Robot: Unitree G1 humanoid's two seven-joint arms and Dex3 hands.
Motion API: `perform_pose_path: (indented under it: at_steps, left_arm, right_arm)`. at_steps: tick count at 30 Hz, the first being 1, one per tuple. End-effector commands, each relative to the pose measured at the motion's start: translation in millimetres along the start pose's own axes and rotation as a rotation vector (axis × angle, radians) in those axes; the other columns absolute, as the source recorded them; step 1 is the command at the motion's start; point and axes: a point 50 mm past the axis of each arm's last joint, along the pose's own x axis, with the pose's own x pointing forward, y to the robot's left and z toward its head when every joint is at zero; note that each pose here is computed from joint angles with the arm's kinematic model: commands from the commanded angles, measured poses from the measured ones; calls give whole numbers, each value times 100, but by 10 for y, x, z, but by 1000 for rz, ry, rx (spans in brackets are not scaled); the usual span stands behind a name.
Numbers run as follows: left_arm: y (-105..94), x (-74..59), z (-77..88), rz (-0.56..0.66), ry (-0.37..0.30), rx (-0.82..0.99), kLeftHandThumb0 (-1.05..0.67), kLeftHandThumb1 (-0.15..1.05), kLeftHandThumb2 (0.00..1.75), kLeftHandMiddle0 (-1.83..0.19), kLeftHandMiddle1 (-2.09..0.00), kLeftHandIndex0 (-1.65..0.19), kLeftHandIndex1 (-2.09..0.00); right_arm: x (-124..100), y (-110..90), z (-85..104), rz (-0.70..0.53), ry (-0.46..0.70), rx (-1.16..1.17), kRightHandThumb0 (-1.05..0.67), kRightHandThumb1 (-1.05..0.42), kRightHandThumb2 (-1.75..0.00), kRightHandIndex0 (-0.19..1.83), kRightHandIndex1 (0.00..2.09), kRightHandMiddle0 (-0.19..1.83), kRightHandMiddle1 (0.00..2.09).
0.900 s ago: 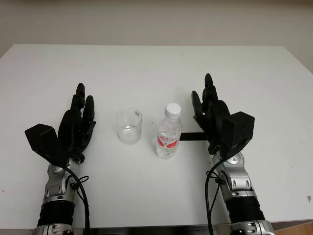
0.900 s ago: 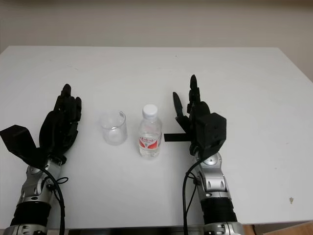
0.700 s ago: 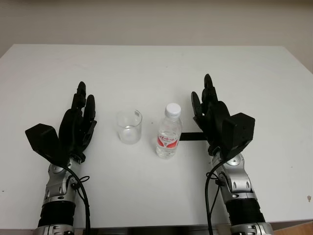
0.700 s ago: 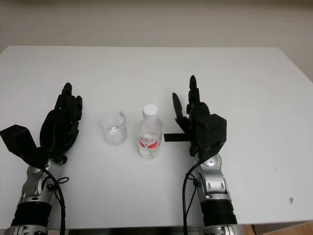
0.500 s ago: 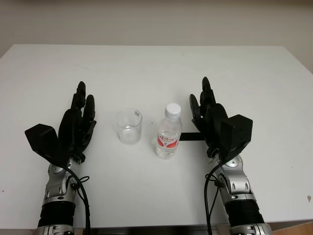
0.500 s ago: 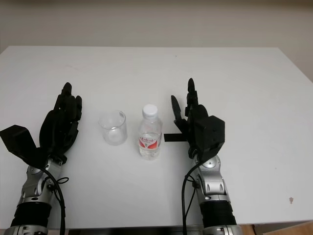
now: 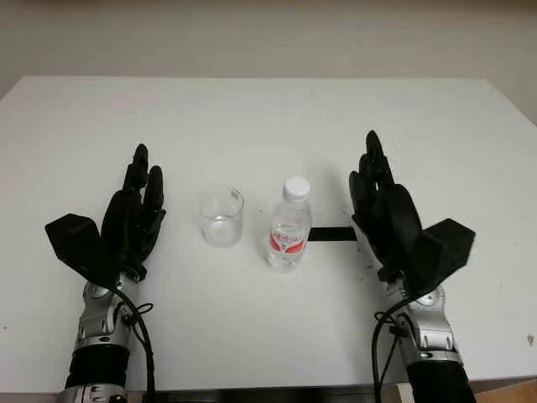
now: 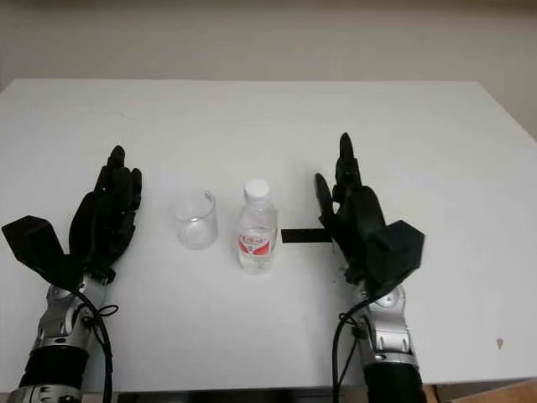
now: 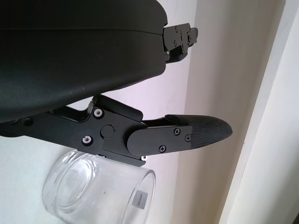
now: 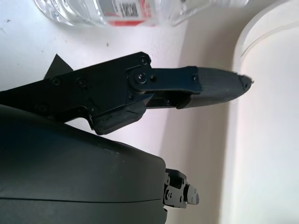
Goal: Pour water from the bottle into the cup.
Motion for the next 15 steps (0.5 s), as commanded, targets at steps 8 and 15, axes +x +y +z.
perform_pose_path:
  at_steps: [8, 15]
  left_arm:
    - [-49, 81, 80, -24, -28, 6, -75, 105, 47, 16, -5, 17, -4]
    - [-57, 86, 80, -27, -27, 9, -74, 105, 49, 16, -5, 17, -5]
  right_arm:
    - [-122, -26, 128, 111, -139, 42, -105, -105, -20, -19, 0, -18, 5]
    - [-154, 70, 229, 217, -102, -30, -105, -103, -11, -19, 0, -19, 0]
